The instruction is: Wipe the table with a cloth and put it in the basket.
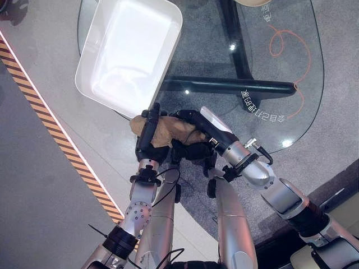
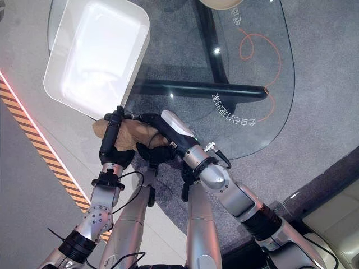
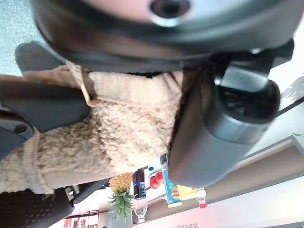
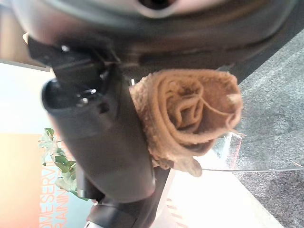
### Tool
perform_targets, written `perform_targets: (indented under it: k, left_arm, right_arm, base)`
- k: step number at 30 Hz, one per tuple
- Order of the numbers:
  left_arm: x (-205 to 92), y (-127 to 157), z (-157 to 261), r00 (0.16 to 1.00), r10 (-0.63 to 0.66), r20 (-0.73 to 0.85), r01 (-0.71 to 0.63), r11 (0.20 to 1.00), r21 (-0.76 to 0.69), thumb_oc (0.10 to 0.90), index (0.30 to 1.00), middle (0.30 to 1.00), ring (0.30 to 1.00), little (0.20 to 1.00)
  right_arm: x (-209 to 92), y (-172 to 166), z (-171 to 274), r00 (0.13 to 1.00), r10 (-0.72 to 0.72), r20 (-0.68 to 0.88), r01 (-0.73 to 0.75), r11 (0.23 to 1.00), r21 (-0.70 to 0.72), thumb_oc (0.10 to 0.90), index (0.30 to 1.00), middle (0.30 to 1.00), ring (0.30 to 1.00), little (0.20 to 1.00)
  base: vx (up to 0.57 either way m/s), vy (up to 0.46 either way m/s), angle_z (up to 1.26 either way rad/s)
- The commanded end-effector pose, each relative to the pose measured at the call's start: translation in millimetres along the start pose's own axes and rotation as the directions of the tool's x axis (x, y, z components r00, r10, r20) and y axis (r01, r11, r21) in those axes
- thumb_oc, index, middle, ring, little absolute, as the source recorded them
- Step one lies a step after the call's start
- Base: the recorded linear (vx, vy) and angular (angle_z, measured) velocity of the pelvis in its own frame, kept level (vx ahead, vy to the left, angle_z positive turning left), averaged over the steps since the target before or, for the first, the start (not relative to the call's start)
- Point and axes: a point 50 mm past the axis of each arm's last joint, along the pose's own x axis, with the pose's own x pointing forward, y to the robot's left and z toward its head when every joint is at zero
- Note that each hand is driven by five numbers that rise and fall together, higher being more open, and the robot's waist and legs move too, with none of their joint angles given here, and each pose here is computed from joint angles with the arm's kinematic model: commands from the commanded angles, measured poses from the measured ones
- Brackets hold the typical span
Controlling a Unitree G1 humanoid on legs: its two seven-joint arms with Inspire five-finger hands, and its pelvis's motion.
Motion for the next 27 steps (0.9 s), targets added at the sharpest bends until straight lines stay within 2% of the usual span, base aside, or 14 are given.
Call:
perform_targets:
  k: [1, 3, 5, 6, 9, 27]
  left_arm:
    - [-1, -57, 16, 0.925, -0.353, 0.141, 0.363, 0.93, -0.051, 0.1, 0.3, 0.3, 0.3, 0.2]
    - [-1, -58, 15, 0.922, -0.362, 0.141, 0.371, 0.927, -0.049, 0.1, 0.3, 0.3, 0.3, 0.2]
    - [-1, -58, 15, 0.919, -0.369, 0.142, 0.379, 0.924, -0.049, 0.1, 0.3, 0.3, 0.3, 0.2]
    - [-2, -58, 14, 0.916, -0.375, 0.144, 0.385, 0.922, -0.047, 0.1, 0.3, 0.3, 0.3, 0.2]
    - [-2, -58, 14, 0.914, -0.376, 0.15, 0.387, 0.921, -0.047, 0.1, 0.3, 0.3, 0.3, 0.2]
    - [-3, -60, 15, 0.905, -0.393, 0.165, 0.406, 0.913, -0.049, 0.1, 0.3, 0.3, 0.3, 0.2]
  right_arm:
    - [-5, -31, 37, 0.953, -0.218, 0.21, 0.173, 0.962, 0.212, 0.8, 0.9, 0.9, 0.9, 0.9]
    - [-7, -31, 41, 0.94, -0.241, 0.241, 0.156, 0.932, 0.326, 0.8, 0.9, 0.9, 0.9, 0.9]
    - [-8, -32, 43, 0.932, -0.256, 0.255, 0.147, 0.913, 0.38, 0.8, 0.9, 0.9, 0.9, 0.9]
    - [-9, -31, 45, 0.919, -0.28, 0.276, 0.128, 0.877, 0.464, 0.8, 0.9, 0.9, 0.9, 0.9]
    - [-12, -28, 46, 0.905, -0.313, 0.287, 0.117, 0.834, 0.539, 0.8, 0.9, 0.9, 0.9, 0.9]
    - [-14, -21, 42, 0.909, -0.329, 0.255, 0.15, 0.832, 0.535, 0.8, 0.9, 0.9, 0.9, 0.9]
  base:
    - [0.0, 0.0, 0.0]
    - [0.0, 0.0, 0.0]
    - [0.0, 0.0, 0.0]
    - [0.0, 0.0, 0.0]
    - [0.0, 0.0, 0.0]
    - [0.0, 0.005, -0.02]
